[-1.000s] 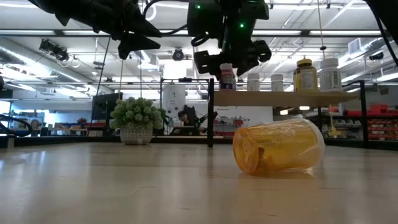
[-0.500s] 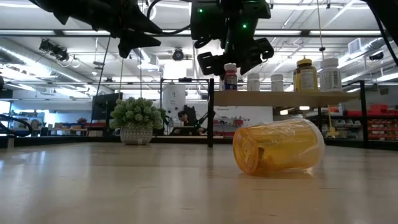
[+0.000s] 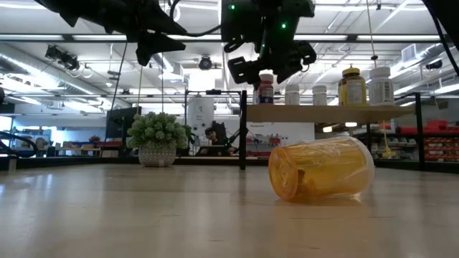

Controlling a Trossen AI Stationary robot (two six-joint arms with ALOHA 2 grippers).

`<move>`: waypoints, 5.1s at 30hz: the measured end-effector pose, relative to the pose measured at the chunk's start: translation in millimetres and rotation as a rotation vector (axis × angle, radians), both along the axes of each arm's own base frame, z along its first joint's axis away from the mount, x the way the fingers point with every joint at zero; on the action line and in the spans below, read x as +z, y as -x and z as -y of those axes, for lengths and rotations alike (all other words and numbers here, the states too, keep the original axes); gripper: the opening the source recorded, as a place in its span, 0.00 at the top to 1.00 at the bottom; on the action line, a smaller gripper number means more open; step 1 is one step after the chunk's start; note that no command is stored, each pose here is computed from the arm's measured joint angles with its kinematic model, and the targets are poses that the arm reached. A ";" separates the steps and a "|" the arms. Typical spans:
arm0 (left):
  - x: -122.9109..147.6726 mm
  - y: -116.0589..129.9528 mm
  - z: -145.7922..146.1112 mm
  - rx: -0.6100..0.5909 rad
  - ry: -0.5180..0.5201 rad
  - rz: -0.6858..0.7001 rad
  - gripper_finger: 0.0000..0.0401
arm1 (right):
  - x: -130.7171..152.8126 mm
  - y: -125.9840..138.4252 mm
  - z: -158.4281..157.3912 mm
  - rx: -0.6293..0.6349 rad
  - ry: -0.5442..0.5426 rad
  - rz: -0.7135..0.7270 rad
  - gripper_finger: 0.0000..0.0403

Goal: Pick and place medicine bottles onto shelf by color
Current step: Put the right orange medicine bottle on the shelf

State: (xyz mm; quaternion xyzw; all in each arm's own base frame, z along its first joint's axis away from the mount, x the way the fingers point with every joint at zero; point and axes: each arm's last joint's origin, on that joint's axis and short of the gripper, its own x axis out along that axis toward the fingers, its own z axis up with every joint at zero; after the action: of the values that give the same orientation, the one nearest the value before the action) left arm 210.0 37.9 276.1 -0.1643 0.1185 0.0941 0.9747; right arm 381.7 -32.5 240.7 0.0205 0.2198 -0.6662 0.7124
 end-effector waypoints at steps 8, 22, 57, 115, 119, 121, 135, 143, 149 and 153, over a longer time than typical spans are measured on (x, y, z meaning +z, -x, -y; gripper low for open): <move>0.1 -0.5 2.8 -0.009 0.015 0.003 0.56 | 35.9 -1.4 -17.6 0.036 -0.002 0.033 0.28; 12.7 10.2 31.0 -0.219 0.324 0.057 0.56 | 121.1 7.3 -77.5 0.240 -0.557 0.172 0.28; 111.8 -64.2 118.7 -0.619 0.201 -0.196 0.57 | 82.1 93.5 -289.9 0.013 -1.432 0.106 0.28; 85.1 -117.0 119.4 -0.324 0.463 -0.144 0.57 | 22.1 264.7 -233.0 1.060 -0.944 -0.634 0.14; 85.1 -117.3 118.6 -0.280 0.481 -0.137 0.57 | 5.4 276.6 -237.5 1.067 -0.946 -0.650 0.13; 84.6 -117.4 118.0 -0.251 0.499 -0.137 0.57 | 0.7 282.6 -237.9 1.069 -0.934 -0.670 0.13; 83.8 -118.1 115.5 -0.141 0.568 -0.122 0.57 | -24.6 292.4 -243.9 1.046 -0.925 -0.500 0.13; 84.2 -118.3 115.6 -0.143 0.569 -0.118 0.57 | -28.0 291.5 -245.1 1.021 -0.946 -0.443 0.13; 84.2 -118.3 115.6 -0.143 0.568 -0.118 0.57 | -36.5 289.5 -250.0 1.008 -0.923 -0.462 0.13; 84.2 -118.3 115.6 -0.143 0.569 -0.118 0.57 | -43.4 288.4 -252.8 0.994 -0.903 -0.486 0.13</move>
State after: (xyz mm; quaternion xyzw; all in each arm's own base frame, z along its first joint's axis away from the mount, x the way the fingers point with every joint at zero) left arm 328.3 -77.7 360.2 -0.4163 0.2078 -0.0024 0.8852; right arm 93.3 220.4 197.3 0.0619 0.6102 -0.0923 0.7844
